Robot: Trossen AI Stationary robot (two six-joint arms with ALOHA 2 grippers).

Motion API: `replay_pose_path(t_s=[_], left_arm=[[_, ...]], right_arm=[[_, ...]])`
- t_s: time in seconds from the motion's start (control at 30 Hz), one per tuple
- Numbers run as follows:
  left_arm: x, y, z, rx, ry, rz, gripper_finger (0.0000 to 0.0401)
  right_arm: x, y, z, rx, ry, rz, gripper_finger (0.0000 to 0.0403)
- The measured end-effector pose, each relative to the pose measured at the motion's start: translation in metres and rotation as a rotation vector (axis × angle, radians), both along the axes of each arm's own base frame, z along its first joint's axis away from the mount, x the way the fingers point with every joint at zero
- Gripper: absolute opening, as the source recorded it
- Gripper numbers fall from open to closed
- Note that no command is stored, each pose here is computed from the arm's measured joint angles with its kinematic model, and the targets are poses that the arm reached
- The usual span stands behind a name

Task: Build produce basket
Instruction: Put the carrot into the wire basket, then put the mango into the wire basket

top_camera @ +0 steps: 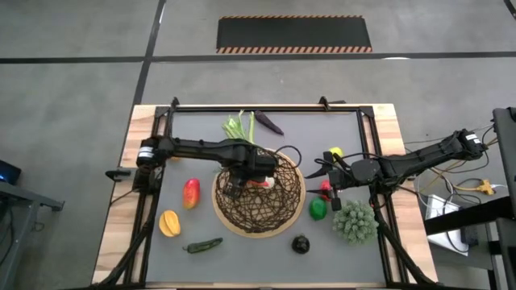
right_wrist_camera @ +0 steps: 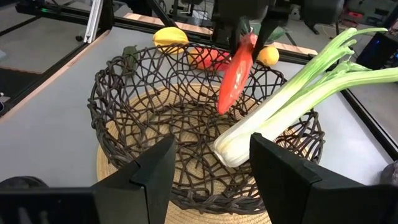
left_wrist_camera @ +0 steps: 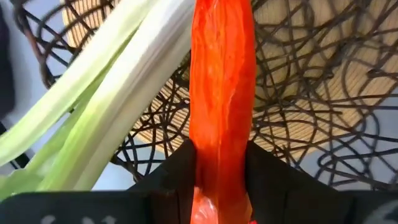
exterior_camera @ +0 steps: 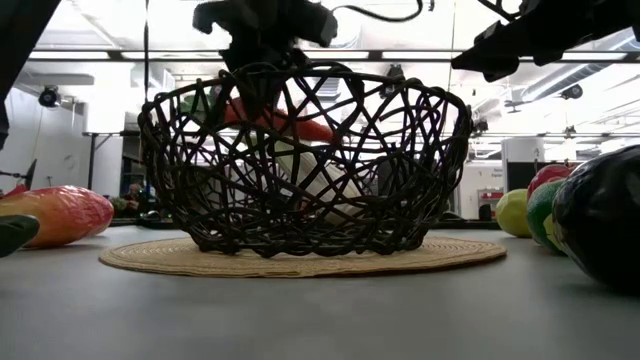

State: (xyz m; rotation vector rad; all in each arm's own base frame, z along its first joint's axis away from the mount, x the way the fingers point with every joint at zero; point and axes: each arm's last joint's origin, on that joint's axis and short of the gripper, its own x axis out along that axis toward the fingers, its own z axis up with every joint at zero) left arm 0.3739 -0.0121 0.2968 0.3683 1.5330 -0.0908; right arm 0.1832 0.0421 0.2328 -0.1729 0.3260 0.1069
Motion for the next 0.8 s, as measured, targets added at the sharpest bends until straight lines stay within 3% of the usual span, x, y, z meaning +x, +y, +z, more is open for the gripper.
replay_pose_path(t_s=[0.43,0.8], left_arm=[[-0.003,0.000,-0.023,0.030,0.080,-0.028,0.0157],[-0.002,0.001,-0.021,0.048,0.058,-0.018,0.0162]], right_arm=[[0.000,0.000,-0.001,0.007,0.003,-0.002,0.0190],[0.000,0.000,-0.001,0.015,0.004,-0.005,0.0190]])
